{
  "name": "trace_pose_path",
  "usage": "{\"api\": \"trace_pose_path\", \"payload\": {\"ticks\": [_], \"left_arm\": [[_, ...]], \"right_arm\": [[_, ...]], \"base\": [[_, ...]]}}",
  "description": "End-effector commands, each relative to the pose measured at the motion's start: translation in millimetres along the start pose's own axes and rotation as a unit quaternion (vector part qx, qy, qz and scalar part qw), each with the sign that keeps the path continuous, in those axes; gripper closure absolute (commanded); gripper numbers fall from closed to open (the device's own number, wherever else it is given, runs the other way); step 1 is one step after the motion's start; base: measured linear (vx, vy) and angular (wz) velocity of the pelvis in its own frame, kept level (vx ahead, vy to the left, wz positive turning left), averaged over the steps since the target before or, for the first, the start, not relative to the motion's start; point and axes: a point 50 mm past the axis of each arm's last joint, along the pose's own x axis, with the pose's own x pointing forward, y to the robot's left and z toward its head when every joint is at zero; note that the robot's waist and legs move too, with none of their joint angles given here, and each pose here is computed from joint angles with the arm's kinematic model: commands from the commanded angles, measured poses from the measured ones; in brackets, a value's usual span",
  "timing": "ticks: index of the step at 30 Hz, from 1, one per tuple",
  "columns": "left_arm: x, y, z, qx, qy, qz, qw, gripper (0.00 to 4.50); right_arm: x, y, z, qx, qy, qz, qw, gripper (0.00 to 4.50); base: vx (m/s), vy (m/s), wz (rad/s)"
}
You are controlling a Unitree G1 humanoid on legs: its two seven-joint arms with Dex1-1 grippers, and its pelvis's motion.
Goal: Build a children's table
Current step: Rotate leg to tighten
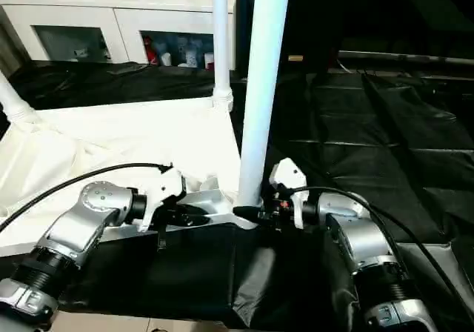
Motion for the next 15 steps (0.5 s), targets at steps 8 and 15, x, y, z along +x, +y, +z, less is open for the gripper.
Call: {"api": "trace_pose_path", "payload": {"ticks": [8,15], "left_arm": [[30.5,21.8,17.2,-0.031,-0.028,0.138,0.99,4.5],[61.8,31.9,37.8,-0.07,-0.033,0.232,0.97,4.5]], "right_arm": [[24.3,-4.0,-19.9,0.086,-0.018,-0.197,0.976,1.96],[45.9,-4.0,-29.2,0.16,-0.011,-0.333,0.929,1.96]], "base": [[0.0,0.0,0.0],[0.0,0.0,0.0]]}}
